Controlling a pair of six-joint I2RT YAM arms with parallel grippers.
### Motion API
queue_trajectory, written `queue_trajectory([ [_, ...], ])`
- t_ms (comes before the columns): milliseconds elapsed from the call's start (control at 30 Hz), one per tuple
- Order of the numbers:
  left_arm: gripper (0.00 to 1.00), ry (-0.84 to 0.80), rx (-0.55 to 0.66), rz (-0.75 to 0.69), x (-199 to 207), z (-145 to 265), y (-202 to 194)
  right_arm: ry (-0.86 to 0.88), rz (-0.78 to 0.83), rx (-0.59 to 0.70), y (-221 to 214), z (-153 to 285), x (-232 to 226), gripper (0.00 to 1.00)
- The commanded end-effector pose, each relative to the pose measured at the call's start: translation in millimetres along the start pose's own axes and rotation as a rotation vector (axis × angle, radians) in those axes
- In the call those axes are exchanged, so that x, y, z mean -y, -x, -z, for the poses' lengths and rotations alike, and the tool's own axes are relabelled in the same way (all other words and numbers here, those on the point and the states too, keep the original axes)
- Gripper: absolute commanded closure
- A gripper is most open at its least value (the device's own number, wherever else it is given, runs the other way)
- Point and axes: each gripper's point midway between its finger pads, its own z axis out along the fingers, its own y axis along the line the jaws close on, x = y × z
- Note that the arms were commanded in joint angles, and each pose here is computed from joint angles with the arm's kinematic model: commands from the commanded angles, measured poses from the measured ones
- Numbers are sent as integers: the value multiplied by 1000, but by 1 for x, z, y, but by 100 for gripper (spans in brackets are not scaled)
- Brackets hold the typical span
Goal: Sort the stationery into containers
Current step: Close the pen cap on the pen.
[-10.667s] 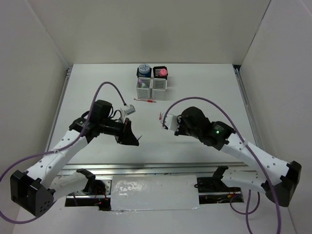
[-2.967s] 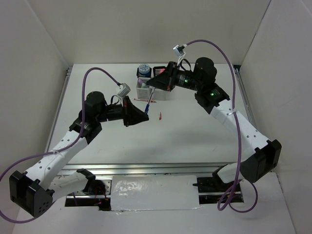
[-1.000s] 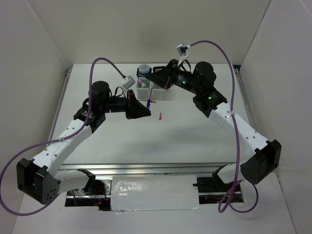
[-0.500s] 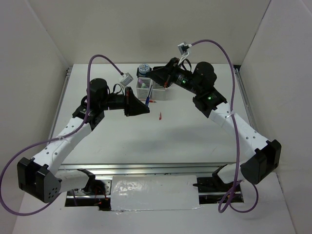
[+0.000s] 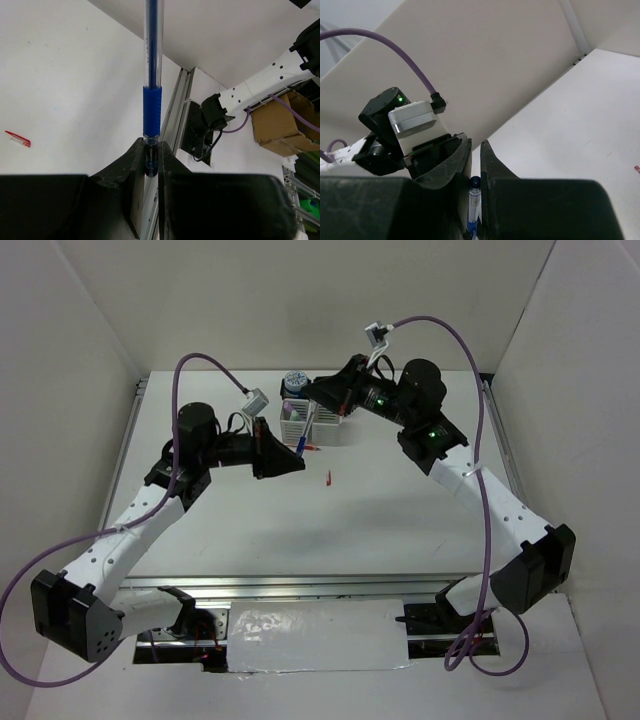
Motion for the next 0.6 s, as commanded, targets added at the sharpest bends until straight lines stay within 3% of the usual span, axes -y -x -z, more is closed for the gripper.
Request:
queue_trajectory([
  [0, 100, 8, 307, -322, 32, 20, 88, 6, -202, -335, -86, 15, 10, 95],
  [233, 100, 2, 258, -275, 29, 15, 65, -6, -203, -288, -67, 17, 20, 99],
  [567, 100, -29, 200, -207, 28, 5, 32, -7, -174, -171, -16, 10, 25, 98],
])
